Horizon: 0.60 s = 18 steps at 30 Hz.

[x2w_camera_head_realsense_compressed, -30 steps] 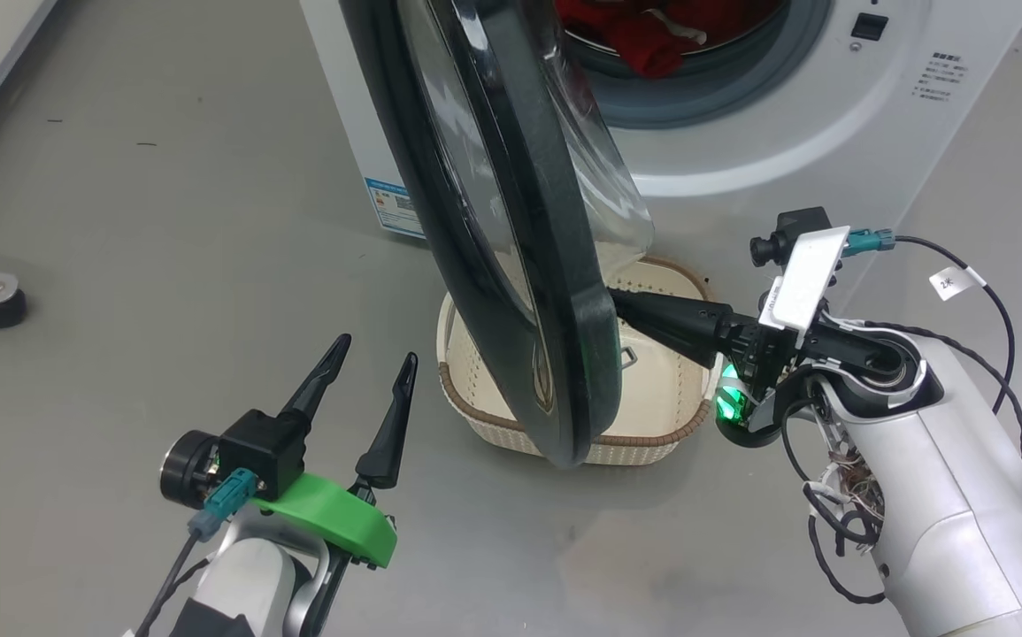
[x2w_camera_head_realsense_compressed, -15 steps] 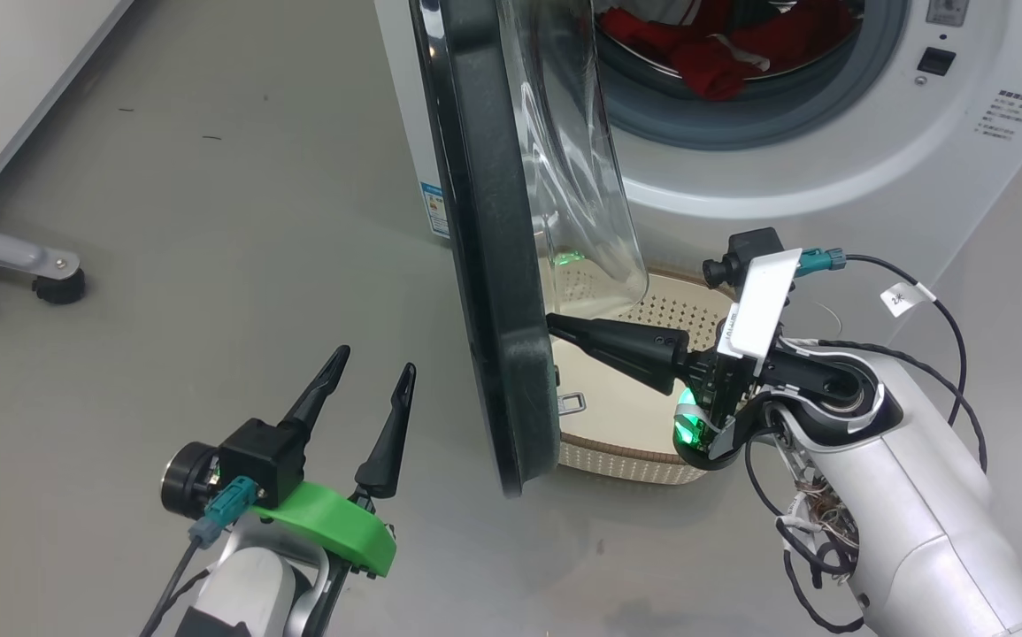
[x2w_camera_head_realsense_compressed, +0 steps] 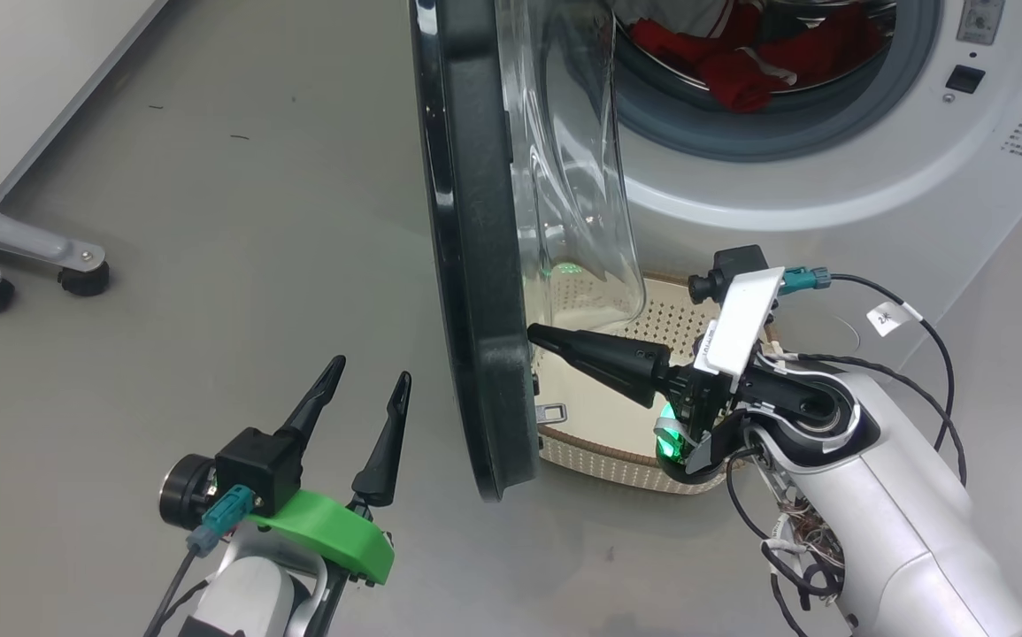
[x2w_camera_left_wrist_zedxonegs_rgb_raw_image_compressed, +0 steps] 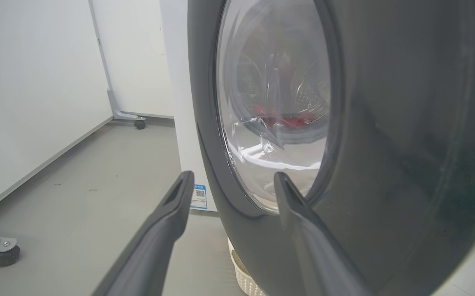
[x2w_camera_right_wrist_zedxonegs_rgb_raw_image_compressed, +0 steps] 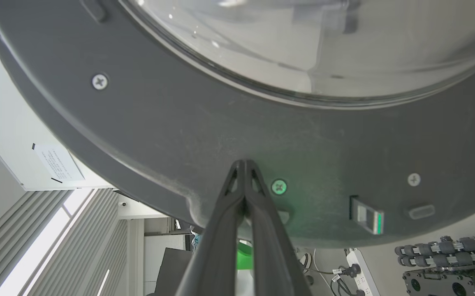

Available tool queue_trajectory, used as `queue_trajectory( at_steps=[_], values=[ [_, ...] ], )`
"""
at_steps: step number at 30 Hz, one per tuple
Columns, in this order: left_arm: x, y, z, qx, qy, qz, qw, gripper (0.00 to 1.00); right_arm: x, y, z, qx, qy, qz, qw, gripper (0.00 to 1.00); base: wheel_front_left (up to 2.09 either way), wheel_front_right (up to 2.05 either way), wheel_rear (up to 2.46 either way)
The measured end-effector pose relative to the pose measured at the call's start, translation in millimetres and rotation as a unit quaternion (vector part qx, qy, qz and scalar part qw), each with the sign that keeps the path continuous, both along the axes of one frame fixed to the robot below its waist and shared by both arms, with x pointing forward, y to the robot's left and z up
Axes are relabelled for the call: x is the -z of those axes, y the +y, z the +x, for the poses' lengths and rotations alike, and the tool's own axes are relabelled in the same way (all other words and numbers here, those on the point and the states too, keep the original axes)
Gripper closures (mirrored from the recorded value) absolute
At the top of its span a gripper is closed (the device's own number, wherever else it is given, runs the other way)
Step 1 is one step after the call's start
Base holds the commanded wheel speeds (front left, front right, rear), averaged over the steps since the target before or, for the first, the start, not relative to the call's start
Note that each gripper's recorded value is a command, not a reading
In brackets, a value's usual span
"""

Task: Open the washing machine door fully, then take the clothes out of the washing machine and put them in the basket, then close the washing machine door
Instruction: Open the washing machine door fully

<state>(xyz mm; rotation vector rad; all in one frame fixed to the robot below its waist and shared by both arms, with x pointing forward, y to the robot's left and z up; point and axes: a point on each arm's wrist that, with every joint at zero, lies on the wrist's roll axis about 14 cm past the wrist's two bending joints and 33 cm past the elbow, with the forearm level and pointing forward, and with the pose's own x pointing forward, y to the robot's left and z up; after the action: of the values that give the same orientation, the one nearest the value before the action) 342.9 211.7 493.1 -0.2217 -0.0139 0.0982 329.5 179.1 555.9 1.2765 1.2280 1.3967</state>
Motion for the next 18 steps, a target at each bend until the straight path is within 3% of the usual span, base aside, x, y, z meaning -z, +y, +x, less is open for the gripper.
queue_trajectory(
  at_steps=[11,12,13,14,15,16,18],
  values=[
    [2,-1,-1,-0.002,0.002,-0.002,1.000,0.00,7,-25,31,0.121,0.065,0.021,0.990,1.00,0.00,0.00,0.00],
    [2,-1,-2,-0.002,0.002,-0.003,1.000,0.00,10,-29,33,0.135,0.071,0.018,0.988,0.96,0.00,0.00,0.00],
    [2,-2,-2,-0.001,0.002,-0.003,1.000,0.00,14,-32,36,0.149,0.075,0.014,0.986,0.83,0.00,0.00,0.00],
    [2,-1,-2,-0.003,0.002,-0.003,1.000,0.00,18,-35,37,0.159,0.076,0.009,0.984,0.83,0.00,0.00,0.00],
    [2,-1,-2,-0.003,0.002,-0.004,1.000,0.00,21,-39,40,0.175,0.080,0.007,0.981,0.61,0.00,0.00,0.00],
    [2,-1,-2,-0.005,0.002,-0.005,1.000,0.00,24,-43,43,0.189,0.086,0.005,0.978,0.05,0.00,0.00,0.00],
    [2,-1,-2,-0.006,0.001,-0.006,1.000,0.00,30,-50,46,0.213,0.092,0.000,0.973,0.00,0.00,0.00,0.00]
  ],
)
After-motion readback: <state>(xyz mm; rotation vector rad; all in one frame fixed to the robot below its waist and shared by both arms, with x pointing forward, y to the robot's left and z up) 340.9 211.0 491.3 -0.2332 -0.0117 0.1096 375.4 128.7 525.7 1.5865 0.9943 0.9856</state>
